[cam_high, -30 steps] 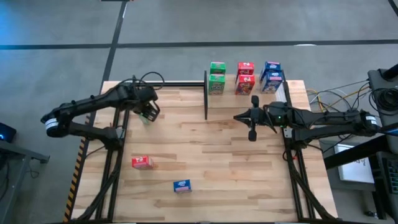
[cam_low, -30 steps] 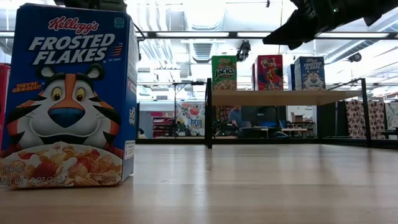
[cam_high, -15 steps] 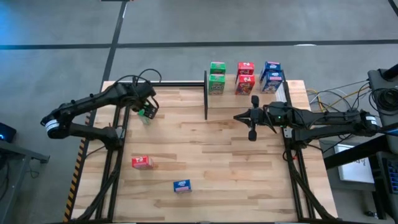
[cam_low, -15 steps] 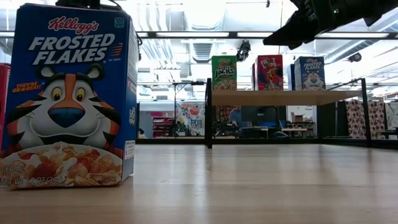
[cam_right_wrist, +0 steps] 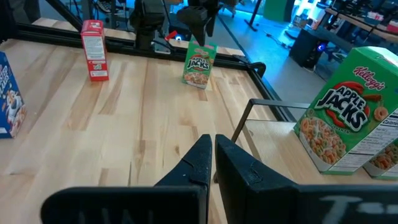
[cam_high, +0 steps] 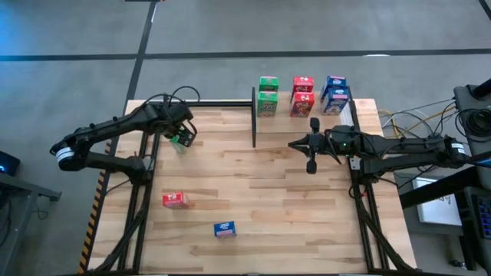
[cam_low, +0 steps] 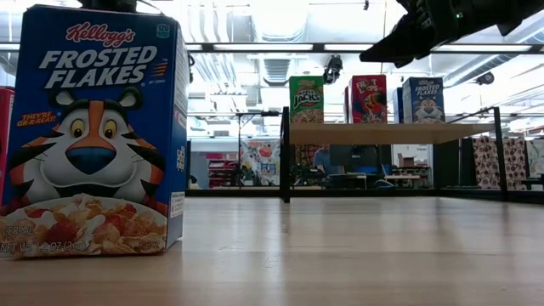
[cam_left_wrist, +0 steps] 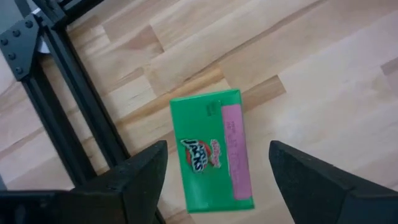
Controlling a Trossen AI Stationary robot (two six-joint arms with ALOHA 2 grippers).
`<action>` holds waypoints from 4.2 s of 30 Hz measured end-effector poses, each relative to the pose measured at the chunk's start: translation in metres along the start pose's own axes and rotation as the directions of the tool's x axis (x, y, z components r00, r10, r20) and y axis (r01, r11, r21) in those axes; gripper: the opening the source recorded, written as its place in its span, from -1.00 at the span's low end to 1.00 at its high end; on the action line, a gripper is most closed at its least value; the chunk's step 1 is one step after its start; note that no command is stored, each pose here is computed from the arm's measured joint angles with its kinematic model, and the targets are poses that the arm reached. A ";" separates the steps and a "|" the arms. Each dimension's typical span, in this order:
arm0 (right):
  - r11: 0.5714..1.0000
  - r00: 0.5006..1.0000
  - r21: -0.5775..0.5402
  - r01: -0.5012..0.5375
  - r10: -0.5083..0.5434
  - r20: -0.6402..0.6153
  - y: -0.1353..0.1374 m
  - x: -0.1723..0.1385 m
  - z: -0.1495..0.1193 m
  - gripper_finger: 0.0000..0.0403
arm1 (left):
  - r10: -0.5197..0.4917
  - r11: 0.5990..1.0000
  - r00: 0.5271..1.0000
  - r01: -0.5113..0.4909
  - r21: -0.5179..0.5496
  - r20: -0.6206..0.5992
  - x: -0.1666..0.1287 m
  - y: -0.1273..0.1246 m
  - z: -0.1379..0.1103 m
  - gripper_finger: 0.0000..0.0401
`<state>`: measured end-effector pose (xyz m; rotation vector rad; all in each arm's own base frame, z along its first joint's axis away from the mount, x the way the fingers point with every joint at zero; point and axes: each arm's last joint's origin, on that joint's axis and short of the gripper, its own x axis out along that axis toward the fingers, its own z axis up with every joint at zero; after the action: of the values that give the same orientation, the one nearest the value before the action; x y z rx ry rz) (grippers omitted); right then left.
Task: Stack cereal on shelf
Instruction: Put the top green cereal box on the shelf aligned with other green cereal boxes
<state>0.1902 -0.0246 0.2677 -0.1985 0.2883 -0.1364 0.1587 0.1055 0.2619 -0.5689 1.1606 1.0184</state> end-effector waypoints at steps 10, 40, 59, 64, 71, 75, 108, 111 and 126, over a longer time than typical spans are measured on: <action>1.000 1.000 0.000 0.000 0.000 -0.001 0.000 0.000 0.000 -0.94 | -0.001 1.000 1.000 0.001 -0.004 0.004 0.023 -0.003 -0.008 0.31; 0.999 1.000 -0.035 -0.002 0.003 0.027 0.001 -0.015 -0.006 -0.94 | -0.078 0.995 0.997 0.078 0.055 0.009 0.012 -0.009 -0.004 -0.13; 0.998 0.990 -0.023 -0.051 0.053 0.133 0.003 -0.041 -0.013 -0.94 | -0.436 0.868 0.850 0.310 0.387 0.297 -0.100 -0.066 0.014 -0.13; 0.996 0.987 -0.041 -0.073 0.078 0.139 0.004 -0.041 -0.013 -0.94 | -0.553 0.777 0.758 0.320 0.542 0.346 -0.128 -0.097 0.020 -0.13; 0.995 0.985 -0.045 -0.091 0.096 0.142 0.005 -0.041 -0.013 -0.94 | -0.596 0.673 0.721 0.208 0.710 0.354 -0.143 -0.136 0.040 -0.13; 0.995 0.985 -0.045 -0.091 0.096 0.142 0.005 -0.041 -0.013 -0.94 | -0.604 0.617 0.713 0.138 0.774 0.355 -0.145 -0.158 0.056 -0.13; 0.995 0.985 -0.045 -0.094 0.099 0.139 0.005 -0.041 -0.013 -0.94 | -0.529 0.591 0.764 0.018 0.807 0.370 -0.092 -0.198 0.144 -0.13; 0.995 0.985 -0.045 -0.094 0.099 0.140 0.005 -0.041 -0.013 -0.94 | -0.527 0.598 0.764 0.023 0.801 0.371 -0.092 -0.198 0.145 -0.12; 0.995 0.985 -0.045 -0.093 0.099 0.139 0.005 -0.041 -0.013 -0.94 | -0.535 0.582 0.773 0.046 0.812 0.340 -0.085 -0.198 0.144 -0.12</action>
<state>0.1482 -0.0158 0.2650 -0.2303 0.1590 -0.0211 0.3961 0.1014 0.3650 0.2407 0.7977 0.2449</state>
